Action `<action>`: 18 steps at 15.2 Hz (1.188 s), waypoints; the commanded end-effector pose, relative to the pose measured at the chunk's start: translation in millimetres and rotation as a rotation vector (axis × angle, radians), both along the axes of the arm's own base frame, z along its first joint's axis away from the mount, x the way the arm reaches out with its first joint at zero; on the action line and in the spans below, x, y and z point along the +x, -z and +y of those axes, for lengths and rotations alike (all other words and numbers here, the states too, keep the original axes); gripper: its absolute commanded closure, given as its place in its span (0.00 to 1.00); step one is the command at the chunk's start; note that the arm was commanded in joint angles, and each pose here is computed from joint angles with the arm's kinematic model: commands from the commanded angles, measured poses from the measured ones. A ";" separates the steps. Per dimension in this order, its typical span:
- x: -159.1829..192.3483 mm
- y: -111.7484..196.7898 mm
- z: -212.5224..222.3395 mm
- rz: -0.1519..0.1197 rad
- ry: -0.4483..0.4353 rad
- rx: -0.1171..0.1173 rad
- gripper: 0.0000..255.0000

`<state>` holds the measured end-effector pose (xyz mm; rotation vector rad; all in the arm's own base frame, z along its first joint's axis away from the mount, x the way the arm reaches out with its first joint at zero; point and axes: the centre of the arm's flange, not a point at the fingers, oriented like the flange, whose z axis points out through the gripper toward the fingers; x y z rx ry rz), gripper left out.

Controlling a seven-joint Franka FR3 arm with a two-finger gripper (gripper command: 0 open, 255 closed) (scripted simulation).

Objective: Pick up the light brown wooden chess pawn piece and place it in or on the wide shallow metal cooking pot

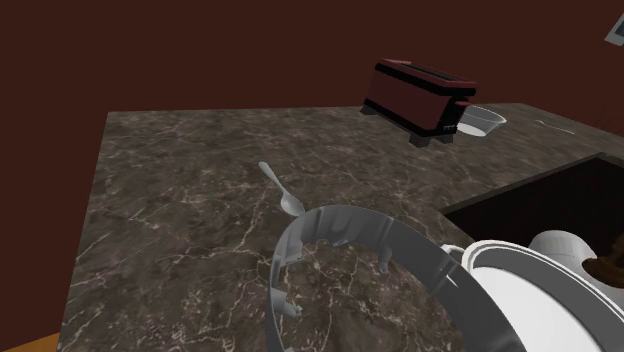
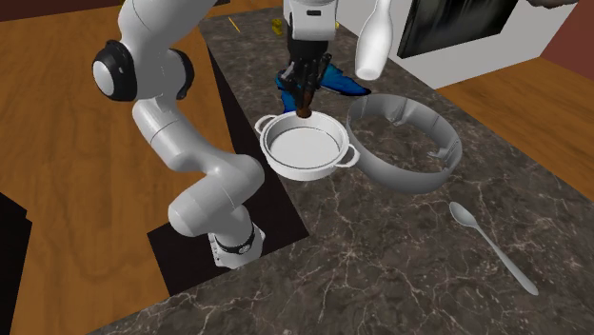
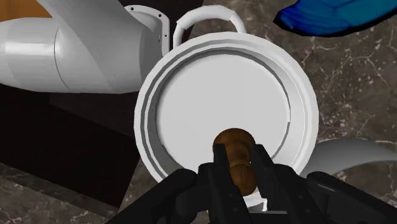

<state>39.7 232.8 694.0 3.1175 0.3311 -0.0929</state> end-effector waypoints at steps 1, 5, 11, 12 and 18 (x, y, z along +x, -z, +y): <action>-1.5 11.6 0.6 0.001 0.001 0.000 1.00; -1.5 32.7 0.6 0.001 0.001 0.000 1.00; -1.5 64.4 0.6 0.001 0.001 0.000 1.00; -1.5 69.7 0.6 0.001 0.001 0.000 1.00; -1.5 72.9 0.6 0.001 0.001 0.000 1.00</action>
